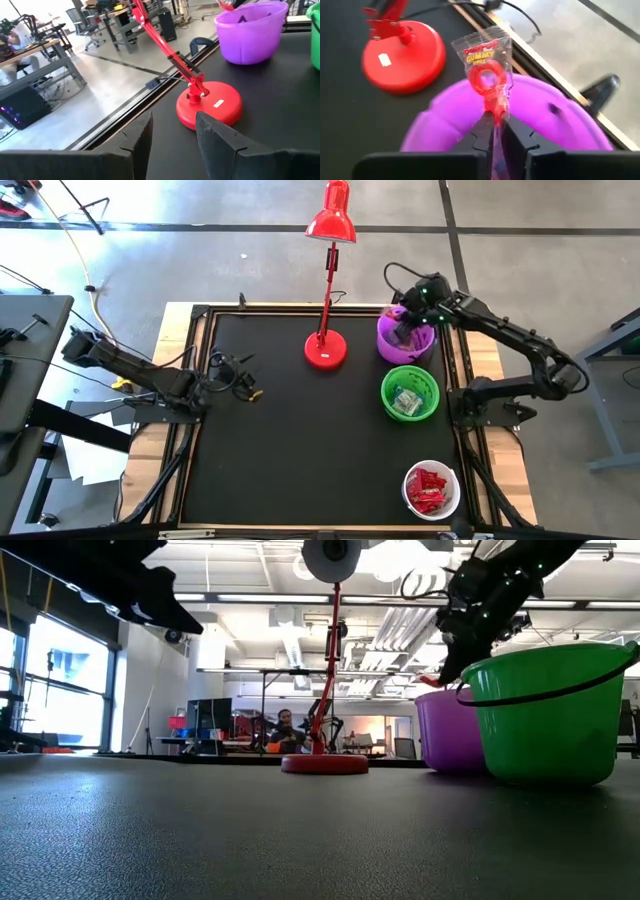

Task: Organize candy in baskets
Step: Put the red gummy into the violet bucket, then return to Home Position

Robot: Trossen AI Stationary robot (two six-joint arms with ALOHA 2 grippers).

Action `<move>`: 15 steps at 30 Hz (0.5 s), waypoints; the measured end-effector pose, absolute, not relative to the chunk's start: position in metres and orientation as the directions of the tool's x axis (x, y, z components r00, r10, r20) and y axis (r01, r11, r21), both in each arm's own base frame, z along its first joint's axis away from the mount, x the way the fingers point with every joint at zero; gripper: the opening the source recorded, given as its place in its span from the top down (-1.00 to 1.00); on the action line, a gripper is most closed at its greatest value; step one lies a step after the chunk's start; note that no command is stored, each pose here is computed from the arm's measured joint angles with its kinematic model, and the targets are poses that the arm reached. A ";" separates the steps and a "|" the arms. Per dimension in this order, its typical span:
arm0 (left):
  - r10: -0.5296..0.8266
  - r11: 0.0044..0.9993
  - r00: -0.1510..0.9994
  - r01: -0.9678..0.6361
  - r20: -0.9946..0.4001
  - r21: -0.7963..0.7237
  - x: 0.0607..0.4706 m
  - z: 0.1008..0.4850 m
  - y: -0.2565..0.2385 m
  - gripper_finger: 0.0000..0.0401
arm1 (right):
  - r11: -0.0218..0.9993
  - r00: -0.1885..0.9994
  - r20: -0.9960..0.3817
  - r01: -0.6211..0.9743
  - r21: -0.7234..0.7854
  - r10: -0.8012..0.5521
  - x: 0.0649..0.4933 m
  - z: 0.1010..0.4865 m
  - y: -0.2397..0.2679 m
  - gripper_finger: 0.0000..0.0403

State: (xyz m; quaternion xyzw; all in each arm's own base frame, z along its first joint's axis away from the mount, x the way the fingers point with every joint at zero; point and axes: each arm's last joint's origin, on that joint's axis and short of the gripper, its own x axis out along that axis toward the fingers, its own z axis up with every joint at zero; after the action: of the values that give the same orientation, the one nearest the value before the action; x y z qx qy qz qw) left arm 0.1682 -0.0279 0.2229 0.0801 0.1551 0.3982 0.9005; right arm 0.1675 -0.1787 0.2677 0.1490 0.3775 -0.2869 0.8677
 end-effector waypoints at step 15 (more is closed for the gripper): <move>0.720 0.693 0.653 -0.683 -0.233 0.229 0.170 0.223 -0.026 0.32 | 0.683 0.583 -0.806 0.631 0.369 -0.103 0.164 0.259 -0.159 0.24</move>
State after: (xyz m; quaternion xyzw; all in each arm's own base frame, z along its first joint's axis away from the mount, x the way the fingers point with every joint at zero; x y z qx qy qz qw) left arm 0.1699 -0.0260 0.2230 0.0605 0.1543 0.3868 0.9071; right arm 0.1642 -0.1591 0.2590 0.3307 0.3989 -0.2220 0.8260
